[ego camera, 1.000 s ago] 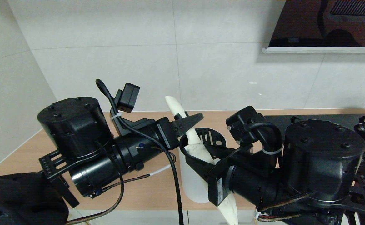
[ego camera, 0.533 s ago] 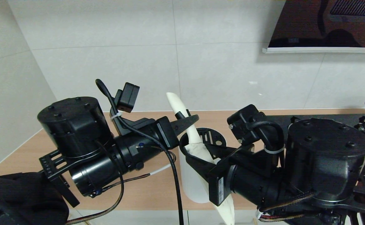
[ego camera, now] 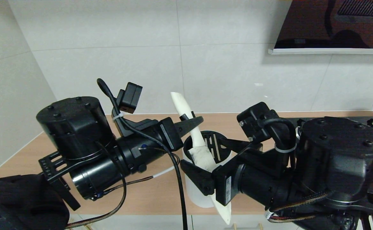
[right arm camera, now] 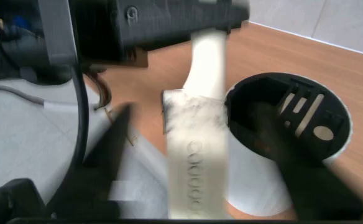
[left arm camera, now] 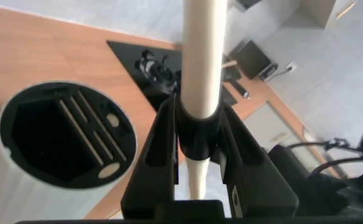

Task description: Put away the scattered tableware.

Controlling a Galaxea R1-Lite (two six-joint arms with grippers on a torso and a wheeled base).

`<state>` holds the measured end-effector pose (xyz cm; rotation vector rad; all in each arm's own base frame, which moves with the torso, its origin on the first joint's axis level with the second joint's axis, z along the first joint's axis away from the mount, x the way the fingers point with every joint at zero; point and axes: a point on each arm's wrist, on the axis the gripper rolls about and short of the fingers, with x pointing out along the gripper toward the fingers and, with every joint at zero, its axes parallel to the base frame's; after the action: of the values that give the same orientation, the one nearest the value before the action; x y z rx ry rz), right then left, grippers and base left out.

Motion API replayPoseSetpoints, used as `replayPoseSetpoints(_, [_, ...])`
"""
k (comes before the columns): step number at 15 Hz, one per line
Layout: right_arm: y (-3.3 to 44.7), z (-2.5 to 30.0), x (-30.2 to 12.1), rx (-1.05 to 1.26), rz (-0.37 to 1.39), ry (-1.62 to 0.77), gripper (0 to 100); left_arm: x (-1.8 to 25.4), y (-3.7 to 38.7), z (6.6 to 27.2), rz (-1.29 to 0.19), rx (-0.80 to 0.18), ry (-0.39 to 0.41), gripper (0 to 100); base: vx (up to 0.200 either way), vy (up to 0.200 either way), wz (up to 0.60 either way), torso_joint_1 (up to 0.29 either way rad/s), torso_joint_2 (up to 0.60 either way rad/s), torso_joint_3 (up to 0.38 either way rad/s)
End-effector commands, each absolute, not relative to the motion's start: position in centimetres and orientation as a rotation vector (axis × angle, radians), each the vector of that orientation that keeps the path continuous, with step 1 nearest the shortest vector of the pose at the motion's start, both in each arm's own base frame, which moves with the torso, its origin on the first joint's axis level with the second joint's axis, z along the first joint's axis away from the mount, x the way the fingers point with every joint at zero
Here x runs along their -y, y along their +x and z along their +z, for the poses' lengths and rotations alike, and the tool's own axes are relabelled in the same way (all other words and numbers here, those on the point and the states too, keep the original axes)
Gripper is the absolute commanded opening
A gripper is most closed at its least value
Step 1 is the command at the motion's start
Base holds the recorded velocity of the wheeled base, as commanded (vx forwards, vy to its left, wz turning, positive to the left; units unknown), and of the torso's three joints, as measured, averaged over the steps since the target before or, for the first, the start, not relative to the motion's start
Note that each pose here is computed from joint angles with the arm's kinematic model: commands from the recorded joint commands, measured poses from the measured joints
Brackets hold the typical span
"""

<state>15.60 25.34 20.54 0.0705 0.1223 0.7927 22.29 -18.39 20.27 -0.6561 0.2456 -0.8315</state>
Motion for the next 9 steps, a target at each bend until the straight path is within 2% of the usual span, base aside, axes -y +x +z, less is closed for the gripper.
replayPoseSetpoints(1, [15.5,20.9,-25.0,-0.113,0.789,0.076,100,18.3,22.2,21.0,-0.831,-0.226,-0.662,0,0.0,0.0,0.0,0.0,0.0,0.0])
replayPoseSetpoints(4, [16.2,22.9,-22.4,-0.055,0.735,0.114,100,17.7,22.5,22.8,-0.739,-0.209,-0.664,0,0.0,0.0,0.0,0.0,0.0,0.0])
replayPoseSetpoints(6, [17.7,24.5,-19.6,-0.002,0.658,0.142,100,16.9,22.9,25.0,-0.652,-0.15,-0.673,0,0.0,0.0,0.0,0.0,0.0,0.0])
replayPoseSetpoints(8, [18.7,25.0,-18.1,0.017,0.622,0.149,100,16.8,23.0,27.0,-0.589,-0.11,-0.631,0,0.0,0.0,0.0,0.0,0.0,0.0])
replayPoseSetpoints(9, [19.4,25.3,-17.1,0.011,0.59,0.143,100,17.0,23.5,28.9,-0.524,-0.069,-0.574,0,0.0,0.0,0.0,0.0,0.0,0.0])
